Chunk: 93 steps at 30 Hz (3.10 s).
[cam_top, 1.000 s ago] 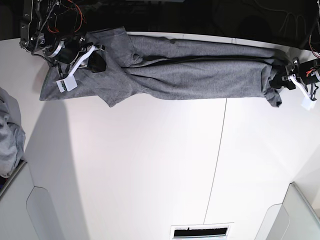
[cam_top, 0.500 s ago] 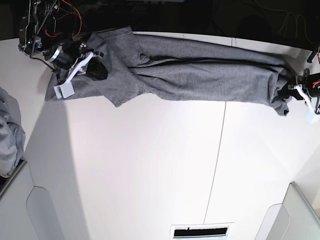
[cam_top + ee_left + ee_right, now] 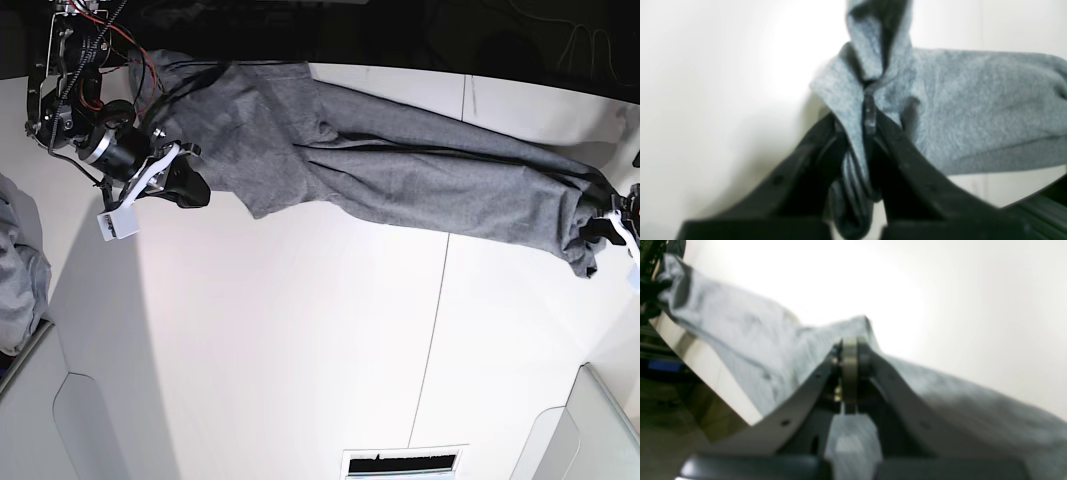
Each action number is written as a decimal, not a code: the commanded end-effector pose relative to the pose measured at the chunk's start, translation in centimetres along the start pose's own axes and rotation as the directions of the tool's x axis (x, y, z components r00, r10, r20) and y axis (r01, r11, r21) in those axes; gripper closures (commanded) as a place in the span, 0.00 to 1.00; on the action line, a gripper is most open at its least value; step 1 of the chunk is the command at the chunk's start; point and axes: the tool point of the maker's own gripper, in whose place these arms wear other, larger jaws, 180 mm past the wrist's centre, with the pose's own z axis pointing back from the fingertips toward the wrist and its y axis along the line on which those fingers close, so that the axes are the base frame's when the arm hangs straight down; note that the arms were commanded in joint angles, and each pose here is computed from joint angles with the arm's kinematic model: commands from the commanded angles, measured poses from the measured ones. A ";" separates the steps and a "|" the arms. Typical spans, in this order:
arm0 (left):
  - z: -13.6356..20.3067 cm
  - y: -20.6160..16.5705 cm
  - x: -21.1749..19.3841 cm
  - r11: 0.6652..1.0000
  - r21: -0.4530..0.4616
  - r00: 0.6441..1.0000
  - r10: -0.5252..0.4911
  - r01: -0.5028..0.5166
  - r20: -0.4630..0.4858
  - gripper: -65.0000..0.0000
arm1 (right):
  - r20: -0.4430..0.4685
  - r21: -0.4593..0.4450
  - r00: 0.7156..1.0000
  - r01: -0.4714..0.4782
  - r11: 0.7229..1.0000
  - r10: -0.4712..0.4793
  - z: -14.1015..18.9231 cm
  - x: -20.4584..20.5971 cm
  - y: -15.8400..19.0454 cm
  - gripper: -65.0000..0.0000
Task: Layout the t-shirt on the table in an organized manner, then fold the t-shirt properly
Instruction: 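Carry the strip end with the left gripper toward the right gripper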
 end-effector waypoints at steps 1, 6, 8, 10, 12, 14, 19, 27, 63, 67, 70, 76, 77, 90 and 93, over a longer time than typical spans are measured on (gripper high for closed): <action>1.8 1.4 2.7 0.999 0.039 0.998 -0.017 0.015 0.059 1.00 | 0.054 0.011 0.998 -0.020 1.000 0.019 0.3 1.7 0.2 1.00; 2.5 -1.3 5.3 0.999 -0.043 0.994 -0.015 0.019 0.104 1.00 | 0.059 0.004 0.998 -0.018 1.000 0.018 0.5 1.9 -0.1 1.00; 2.1 -4.3 5.4 0.991 -0.127 0.995 -0.034 0.046 0.099 1.00 | 0.064 -0.005 0.998 -0.015 1.000 0.016 0.7 2.0 -0.3 1.00; 1.7 -7.6 5.3 0.975 -0.194 0.989 -0.085 0.107 0.117 1.00 | 0.069 -0.011 0.998 -0.012 1.000 0.013 0.8 2.1 -0.5 1.00; 1.4 -10.9 4.9 0.953 -0.252 0.980 -0.133 0.167 0.147 1.00 | 0.072 -0.016 0.997 -0.010 1.000 0.011 0.9 2.2 -0.7 1.00; 1.0 -13.7 4.3 0.934 -0.295 0.973 -0.158 0.203 0.168 1.00 | 0.075 -0.020 0.997 -0.007 1.000 0.009 1.0 2.2 -0.9 1.00; -0.3 -17.2 2.4 0.912 -0.364 0.976 -0.137 0.191 0.171 1.00 | 0.089 -0.039 0.996 0.003 0.999 0.001 1.5 2.5 -1.6 1.00; -2.5 -20.4 0.2 0.892 -0.415 0.982 -0.134 0.180 0.136 0.84 | 0.131 -0.094 0.990 0.058 0.994 -0.046 3.5 3.2 -3.9 1.00; -0.2 -24.8 3.4 0.813 -0.518 0.956 -0.158 0.267 0.247 0.48 | 0.012 0.051 0.946 0.324 0.945 -0.325 -1.1 -6.0 2.1 0.47; 0.6 -22.6 4.7 0.848 -0.463 0.950 -0.134 0.257 0.283 0.48 | 0.029 0.056 0.954 0.297 0.953 -0.299 -1.5 -4.6 2.0 0.83; 1.4 -20.6 5.6 0.875 -0.420 0.945 -0.112 0.240 0.307 0.48 | 0.030 0.058 0.959 0.278 0.959 -0.280 -1.8 -3.8 1.9 1.00; 0.7 -15.1 4.7 0.936 -0.307 0.963 -0.092 0.171 0.254 0.48 | 0.037 0.042 0.967 0.252 0.967 -0.253 -1.1 -3.3 1.1 1.00; 0.3 -14.2 4.3 0.944 -0.294 0.968 -0.079 0.149 0.237 0.48 | 0.039 0.032 0.970 0.239 0.971 -0.240 -0.8 -3.1 0.7 1.00; -5.4 -15.0 -5.6 0.932 -0.339 0.985 0.158 -0.125 0.069 0.48 | 0.142 -0.073 0.983 0.126 0.989 -0.115 5.5 2.5 -4.1 1.00; -7.2 -19.0 -7.1 0.906 -0.399 0.984 0.175 -0.144 0.041 0.48 | 0.139 -0.023 0.985 0.108 0.994 -0.104 4.8 3.1 -2.2 1.00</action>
